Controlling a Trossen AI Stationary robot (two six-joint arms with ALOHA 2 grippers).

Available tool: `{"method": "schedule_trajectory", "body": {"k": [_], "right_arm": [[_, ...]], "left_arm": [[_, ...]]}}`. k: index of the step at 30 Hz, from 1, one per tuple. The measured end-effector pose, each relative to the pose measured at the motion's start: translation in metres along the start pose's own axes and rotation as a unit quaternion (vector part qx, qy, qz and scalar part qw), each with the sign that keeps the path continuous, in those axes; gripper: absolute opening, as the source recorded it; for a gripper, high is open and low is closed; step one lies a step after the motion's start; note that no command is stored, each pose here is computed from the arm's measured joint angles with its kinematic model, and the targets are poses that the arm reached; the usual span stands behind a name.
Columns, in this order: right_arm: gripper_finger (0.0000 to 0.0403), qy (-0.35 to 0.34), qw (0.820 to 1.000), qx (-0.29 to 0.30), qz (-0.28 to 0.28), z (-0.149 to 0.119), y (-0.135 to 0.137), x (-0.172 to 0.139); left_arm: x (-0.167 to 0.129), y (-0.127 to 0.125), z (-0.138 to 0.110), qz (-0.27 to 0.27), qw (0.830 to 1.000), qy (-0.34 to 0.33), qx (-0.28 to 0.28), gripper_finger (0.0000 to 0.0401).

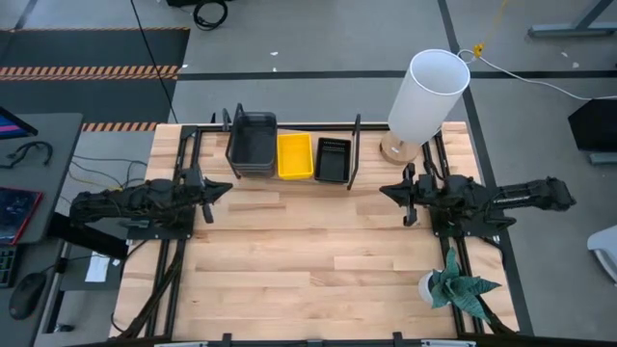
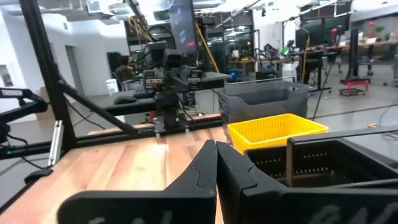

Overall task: Stack baskets on shelf by color
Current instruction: Return to Home Position

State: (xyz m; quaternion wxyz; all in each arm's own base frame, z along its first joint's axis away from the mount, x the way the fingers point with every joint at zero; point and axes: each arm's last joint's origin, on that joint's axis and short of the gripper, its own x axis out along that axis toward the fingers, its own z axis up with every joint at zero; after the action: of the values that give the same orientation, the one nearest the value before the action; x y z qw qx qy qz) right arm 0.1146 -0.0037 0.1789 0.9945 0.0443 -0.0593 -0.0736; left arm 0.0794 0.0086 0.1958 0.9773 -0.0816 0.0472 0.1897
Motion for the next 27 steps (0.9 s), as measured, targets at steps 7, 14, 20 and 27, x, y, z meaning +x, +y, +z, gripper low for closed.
{"method": "schedule_trajectory", "body": {"k": [7, 14, 20, 27], "right_arm": [[0.0005, 0.013, 1.0, 0.024, 0.001, -0.002, -0.008, 0.002], [0.0026, 0.042, 0.999, 0.015, -0.018, -0.008, -0.01, 0.003], [0.0026, 0.044, 0.998, -0.039, -0.016, -0.008, -0.01, 0.003], [0.0027, 0.04, 0.999, -0.033, -0.016, -0.008, -0.01, 0.003]], "left_arm": [[0.0, 0.0, -0.001, 0.002, 1.0, 0.003, 0.025, 0.0004], [0.006, 0.0, -0.011, 0.002, 0.998, -0.002, 0.062, 0.0005], [0.015, -0.003, -0.02, -0.005, 0.996, -0.037, 0.082, 0.0011], [0.016, -0.003, -0.021, -0.008, 0.994, -0.043, 0.102, 0.0009]]}}
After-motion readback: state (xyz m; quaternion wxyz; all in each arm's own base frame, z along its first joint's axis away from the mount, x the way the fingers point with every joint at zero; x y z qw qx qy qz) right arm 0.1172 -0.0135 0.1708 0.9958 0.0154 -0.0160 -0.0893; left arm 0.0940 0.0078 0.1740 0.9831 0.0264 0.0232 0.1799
